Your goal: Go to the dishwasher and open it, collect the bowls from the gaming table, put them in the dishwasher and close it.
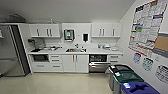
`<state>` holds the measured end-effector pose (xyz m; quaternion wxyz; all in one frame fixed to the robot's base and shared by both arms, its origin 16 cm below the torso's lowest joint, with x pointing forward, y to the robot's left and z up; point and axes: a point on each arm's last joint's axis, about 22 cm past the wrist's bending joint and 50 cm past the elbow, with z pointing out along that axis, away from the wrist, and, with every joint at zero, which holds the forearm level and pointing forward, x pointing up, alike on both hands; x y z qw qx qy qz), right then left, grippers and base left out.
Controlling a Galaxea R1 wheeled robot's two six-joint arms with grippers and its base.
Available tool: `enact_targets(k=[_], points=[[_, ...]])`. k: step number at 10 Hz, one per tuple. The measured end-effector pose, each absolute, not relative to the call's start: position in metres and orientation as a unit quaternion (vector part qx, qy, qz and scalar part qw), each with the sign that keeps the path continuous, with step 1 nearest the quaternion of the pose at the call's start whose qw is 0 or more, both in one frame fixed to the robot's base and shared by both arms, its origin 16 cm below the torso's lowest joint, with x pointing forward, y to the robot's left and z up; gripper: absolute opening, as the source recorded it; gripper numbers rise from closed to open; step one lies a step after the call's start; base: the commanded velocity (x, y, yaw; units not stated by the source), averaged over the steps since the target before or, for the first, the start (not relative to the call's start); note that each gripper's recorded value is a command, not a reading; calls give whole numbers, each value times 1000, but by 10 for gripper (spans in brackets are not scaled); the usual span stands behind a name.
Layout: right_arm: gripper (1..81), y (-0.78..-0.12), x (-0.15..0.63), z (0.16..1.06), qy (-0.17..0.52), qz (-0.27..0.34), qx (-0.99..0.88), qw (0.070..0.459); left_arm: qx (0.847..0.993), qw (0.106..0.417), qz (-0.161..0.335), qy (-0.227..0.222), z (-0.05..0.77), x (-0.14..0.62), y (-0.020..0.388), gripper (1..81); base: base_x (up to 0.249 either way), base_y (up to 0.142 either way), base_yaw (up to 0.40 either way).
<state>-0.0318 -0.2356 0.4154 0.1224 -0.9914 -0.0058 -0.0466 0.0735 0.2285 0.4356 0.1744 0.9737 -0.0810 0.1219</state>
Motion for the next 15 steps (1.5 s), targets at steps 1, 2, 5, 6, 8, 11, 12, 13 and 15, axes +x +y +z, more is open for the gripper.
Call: enact_targets(k=[1, 2, 5, 6, 8, 11, 12, 13, 15], points=[[10, -236, -29, 416, -6, -48, -991, 123, 974, 175, 123, -81, 436, 76, 228, 10, 161, 0, 0], [10, -236, -24, 416, -6, -50, -991, 122, 973, 175, 125, -81, 436, 80, 228, 10, 159, 0, 0], [10, -235, -33, 415, -5, -45, -991, 122, 974, 174, 120, -81, 435, 71, 229, 10, 155, 0, 0], [10, -236, -27, 416, -6, -49, -991, 123, 973, 175, 123, -81, 436, 77, 227, 10, 147, 0, 0], [10, -236, -27, 416, -6, -49, -991, 122, 974, 175, 123, -81, 436, 76, 229, 10, 145, 0, 0], [10, -236, -28, 416, -6, -48, -991, 123, 973, 175, 123, -81, 436, 76, 228, 10, 144, 0, 0], [10, -236, -28, 416, -6, -48, -991, 122, 973, 175, 123, -81, 436, 76, 228, 10, 144, 0, 0], [10, -236, -27, 416, -6, -49, -991, 123, 973, 175, 123, -81, 436, 76, 228, 10, 144, 0, 0], [10, -235, -28, 415, -6, -48, -991, 122, 974, 175, 123, -81, 436, 76, 228, 10, 144, 0, 0]])
